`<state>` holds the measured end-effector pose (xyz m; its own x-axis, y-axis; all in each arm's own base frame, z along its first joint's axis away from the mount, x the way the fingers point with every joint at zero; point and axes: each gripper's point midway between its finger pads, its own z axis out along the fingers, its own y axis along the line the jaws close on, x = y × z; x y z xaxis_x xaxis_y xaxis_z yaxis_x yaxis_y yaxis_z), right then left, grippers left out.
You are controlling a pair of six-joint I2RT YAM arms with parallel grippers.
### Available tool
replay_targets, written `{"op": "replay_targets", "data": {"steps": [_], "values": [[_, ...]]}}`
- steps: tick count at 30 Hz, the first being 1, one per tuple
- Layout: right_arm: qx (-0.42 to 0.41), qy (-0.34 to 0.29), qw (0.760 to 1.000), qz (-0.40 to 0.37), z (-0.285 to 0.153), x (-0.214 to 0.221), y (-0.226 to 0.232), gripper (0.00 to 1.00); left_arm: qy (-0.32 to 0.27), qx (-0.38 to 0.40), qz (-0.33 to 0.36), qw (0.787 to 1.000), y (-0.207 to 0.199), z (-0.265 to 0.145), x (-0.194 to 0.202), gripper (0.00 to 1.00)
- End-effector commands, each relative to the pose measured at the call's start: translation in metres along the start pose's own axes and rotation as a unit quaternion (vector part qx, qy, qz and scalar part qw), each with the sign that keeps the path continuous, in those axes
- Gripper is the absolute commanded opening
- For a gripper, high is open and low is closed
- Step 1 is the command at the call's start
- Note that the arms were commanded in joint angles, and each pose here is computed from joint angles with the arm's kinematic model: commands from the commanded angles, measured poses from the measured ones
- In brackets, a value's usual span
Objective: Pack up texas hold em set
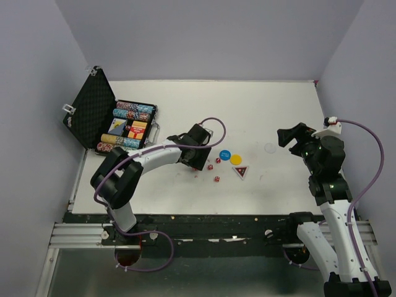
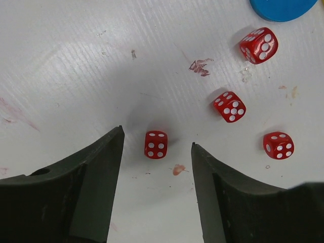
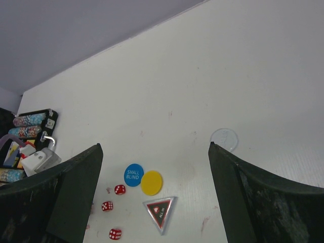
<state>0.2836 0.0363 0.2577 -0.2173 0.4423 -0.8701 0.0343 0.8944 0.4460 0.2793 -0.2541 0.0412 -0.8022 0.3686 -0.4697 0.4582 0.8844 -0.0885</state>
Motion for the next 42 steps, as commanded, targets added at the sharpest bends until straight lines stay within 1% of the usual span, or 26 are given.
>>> {"op": "replay_targets", "data": {"steps": [1, 6, 14, 19, 22, 25, 27, 31, 34, 36, 40, 42], "values": [[-0.008, 0.005, 1.000, -0.006, -0.002, 0.000, 0.002, 0.93, -0.005, -0.008, 0.017, 1.000, 0.002, 0.008, 0.006, 0.64], [-0.008, 0.005, 1.000, -0.006, -0.002, 0.000, 0.003, 0.93, 0.003, -0.013, 0.022, 1.000, 0.004, 0.012, 0.010, 0.57], [-0.007, 0.006, 1.000, -0.006, -0.002, 0.001, 0.002, 0.93, 0.002, -0.016, 0.028, 0.999, 0.004, 0.015, 0.011, 0.50], [-0.008, 0.004, 1.000, -0.006, -0.003, -0.001, 0.002, 0.93, 0.008, -0.019, 0.031, 0.999, 0.005, 0.017, 0.012, 0.44], [-0.008, 0.005, 1.000, -0.006, -0.002, 0.000, 0.002, 0.93, 0.008, -0.022, 0.032, 0.999, 0.005, 0.017, 0.013, 0.42], [-0.009, 0.006, 1.000, -0.006, -0.002, 0.000, 0.003, 0.93, 0.010, -0.023, 0.033, 0.999, 0.005, 0.017, 0.014, 0.37], [-0.008, 0.007, 1.000, -0.006, -0.002, 0.001, 0.002, 0.93, 0.011, -0.022, 0.034, 0.999, 0.005, 0.017, 0.014, 0.29], [-0.009, 0.006, 1.000, -0.006, -0.002, 0.001, 0.002, 0.93, 0.011, -0.022, 0.036, 0.999, 0.004, 0.018, 0.014, 0.16], [-0.009, 0.008, 1.000, -0.006, -0.002, 0.002, 0.002, 0.93, 0.011, -0.021, 0.036, 0.999, 0.004, 0.018, 0.014, 0.09], [-0.009, 0.008, 1.000, -0.006, -0.002, 0.002, 0.002, 0.93, 0.008, -0.018, 0.037, 0.999, 0.003, 0.016, 0.012, 0.00], [-0.009, 0.007, 1.000, -0.006, -0.002, 0.001, 0.002, 0.93, -0.001, -0.004, 0.044, 0.999, -0.001, 0.010, 0.005, 0.00], [-0.008, 0.007, 1.000, -0.006, -0.002, 0.001, 0.002, 0.93, -0.008, -0.007, 0.043, 0.999, 0.003, 0.002, -0.003, 0.00]]}}
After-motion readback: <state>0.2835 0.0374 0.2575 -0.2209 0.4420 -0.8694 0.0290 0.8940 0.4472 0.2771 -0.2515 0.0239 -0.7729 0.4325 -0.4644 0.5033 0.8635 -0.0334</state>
